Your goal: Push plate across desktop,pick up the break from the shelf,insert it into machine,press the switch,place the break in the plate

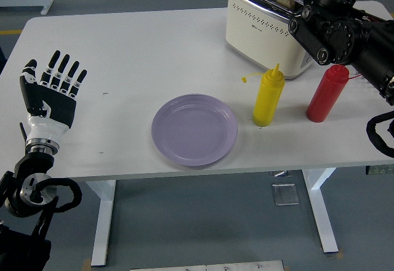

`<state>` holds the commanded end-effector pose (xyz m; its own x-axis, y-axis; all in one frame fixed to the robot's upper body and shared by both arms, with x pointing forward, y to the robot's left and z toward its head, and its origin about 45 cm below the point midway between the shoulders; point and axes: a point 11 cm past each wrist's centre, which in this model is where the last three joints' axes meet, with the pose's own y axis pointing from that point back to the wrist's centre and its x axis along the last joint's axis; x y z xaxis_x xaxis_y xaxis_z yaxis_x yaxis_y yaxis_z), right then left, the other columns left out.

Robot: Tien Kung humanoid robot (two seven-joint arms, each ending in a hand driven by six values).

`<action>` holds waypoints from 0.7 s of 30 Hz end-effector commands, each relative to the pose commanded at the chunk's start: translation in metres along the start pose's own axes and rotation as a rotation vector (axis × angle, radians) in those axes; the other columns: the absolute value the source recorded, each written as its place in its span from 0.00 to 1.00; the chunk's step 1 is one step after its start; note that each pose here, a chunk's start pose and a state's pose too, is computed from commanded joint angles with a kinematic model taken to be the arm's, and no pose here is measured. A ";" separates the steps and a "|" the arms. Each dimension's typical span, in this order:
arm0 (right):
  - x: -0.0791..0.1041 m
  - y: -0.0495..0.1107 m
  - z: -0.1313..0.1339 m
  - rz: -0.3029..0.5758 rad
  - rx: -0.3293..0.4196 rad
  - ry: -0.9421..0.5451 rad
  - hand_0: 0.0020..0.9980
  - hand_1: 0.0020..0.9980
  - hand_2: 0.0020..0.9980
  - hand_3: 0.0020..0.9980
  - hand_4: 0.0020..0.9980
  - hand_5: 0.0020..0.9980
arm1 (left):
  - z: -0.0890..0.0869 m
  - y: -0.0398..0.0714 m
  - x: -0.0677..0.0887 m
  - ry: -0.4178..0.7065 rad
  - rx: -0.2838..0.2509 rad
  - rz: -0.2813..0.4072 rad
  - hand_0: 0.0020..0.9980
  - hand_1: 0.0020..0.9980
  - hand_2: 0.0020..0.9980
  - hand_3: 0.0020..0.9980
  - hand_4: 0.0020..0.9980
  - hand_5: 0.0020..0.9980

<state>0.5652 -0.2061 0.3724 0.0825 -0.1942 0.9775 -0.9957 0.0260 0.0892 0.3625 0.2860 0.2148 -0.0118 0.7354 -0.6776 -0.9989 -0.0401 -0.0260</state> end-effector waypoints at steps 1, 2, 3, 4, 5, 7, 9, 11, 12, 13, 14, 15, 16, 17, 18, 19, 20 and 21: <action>0.000 0.000 0.000 0.007 -0.001 0.001 0.41 0.51 0.55 0.67 0.62 0.22 | 0.000 0.000 0.000 0.000 0.000 -0.001 0.86 0.87 0.88 0.79 0.55 1.00; 0.000 0.000 0.000 0.012 -0.001 0.002 0.41 0.51 0.55 0.67 0.62 0.22 | 0.000 0.000 0.000 0.000 -0.001 -0.001 0.86 0.87 0.88 0.79 0.55 1.00; 0.000 0.000 0.000 0.014 -0.002 0.003 0.33 0.42 0.51 0.60 0.50 0.10 | 0.000 0.000 -0.001 0.000 -0.001 -0.001 0.86 0.87 0.88 0.79 0.55 1.00; 0.000 0.000 0.000 0.017 -0.003 0.004 0.33 0.42 0.51 0.60 0.50 0.10 | 0.000 -0.001 -0.001 0.001 -0.001 -0.002 0.86 0.87 0.88 0.79 0.55 1.00; -0.001 0.000 0.001 0.022 -0.006 0.004 0.33 0.42 0.51 0.60 0.50 0.10 | 0.000 -0.001 -0.001 0.001 -0.002 -0.002 0.86 0.87 0.88 0.79 0.55 1.00; -0.002 0.000 0.002 0.027 -0.010 0.004 0.33 0.42 0.51 0.60 0.50 0.10 | 0.001 -0.001 -0.001 0.001 -0.002 -0.003 0.86 0.87 0.88 0.79 0.55 1.00; -0.003 0.000 0.004 0.028 -0.015 0.003 0.28 0.40 0.49 0.56 0.44 0.04 | 0.001 -0.001 -0.001 0.001 -0.004 -0.003 0.86 0.87 0.88 0.79 0.55 1.00; -0.005 0.000 0.005 0.026 -0.018 0.001 0.28 0.40 0.49 0.56 0.44 0.04 | 0.001 -0.001 -0.002 0.002 -0.005 -0.003 0.86 0.87 0.88 0.79 0.55 1.00; -0.005 0.000 0.006 0.025 -0.020 0.001 0.28 0.40 0.49 0.56 0.44 0.04 | 0.002 -0.001 -0.002 0.002 -0.005 -0.003 0.86 0.87 0.88 0.79 0.55 1.00; -0.006 0.000 0.006 0.023 -0.021 0.001 0.28 0.40 0.49 0.56 0.44 0.04 | 0.002 -0.002 -0.002 0.002 -0.006 -0.004 0.86 0.87 0.88 0.79 0.55 1.00; -0.007 0.000 0.007 0.022 -0.021 0.000 0.28 0.40 0.49 0.56 0.44 0.04 | 0.002 -0.002 -0.002 0.002 -0.006 -0.004 0.86 0.87 0.88 0.79 0.55 1.00; -0.007 0.000 0.007 0.020 -0.021 0.000 0.28 0.39 0.48 0.55 0.41 0.03 | 0.002 -0.002 -0.002 0.002 -0.007 -0.004 0.86 0.87 0.88 0.79 0.55 1.00; -0.008 0.000 0.007 0.018 -0.021 0.000 0.28 0.39 0.48 0.55 0.41 0.03 | 0.002 -0.002 -0.002 0.002 -0.008 -0.003 0.86 0.87 0.88 0.79 0.55 1.00; -0.009 0.000 0.007 0.016 -0.020 -0.001 0.28 0.39 0.48 0.55 0.41 0.03 | 0.003 -0.002 -0.002 0.002 -0.008 -0.003 0.86 0.87 0.88 0.79 0.55 1.00; -0.009 0.000 0.007 0.014 -0.019 -0.001 0.28 0.39 0.48 0.55 0.41 0.03 | 0.003 -0.002 -0.002 0.002 -0.009 -0.003 0.86 0.87 0.88 0.79 0.55 1.00; -0.009 0.000 0.006 0.012 -0.018 0.000 0.28 0.39 0.48 0.55 0.41 0.03 | 0.003 -0.002 -0.002 0.002 -0.009 -0.003 0.86 0.87 0.88 0.79 0.55 1.00; -0.009 0.000 0.006 0.010 -0.016 0.001 0.28 0.39 0.48 0.55 0.41 0.03 | 0.003 -0.002 -0.002 0.002 -0.010 -0.003 0.86 0.87 0.88 0.79 0.55 1.00; -0.009 0.000 0.006 0.010 -0.014 0.003 0.26 0.38 0.47 0.53 0.40 0.02 | 0.003 -0.002 -0.002 0.002 -0.010 -0.003 0.86 0.87 0.88 0.79 0.55 1.00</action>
<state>0.5640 -0.2097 0.3625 0.0725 -0.1907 0.9790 -0.9958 0.0420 0.0819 0.3646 0.2869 0.2185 -0.0083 0.7338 -0.6793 -0.9984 -0.0446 -0.0360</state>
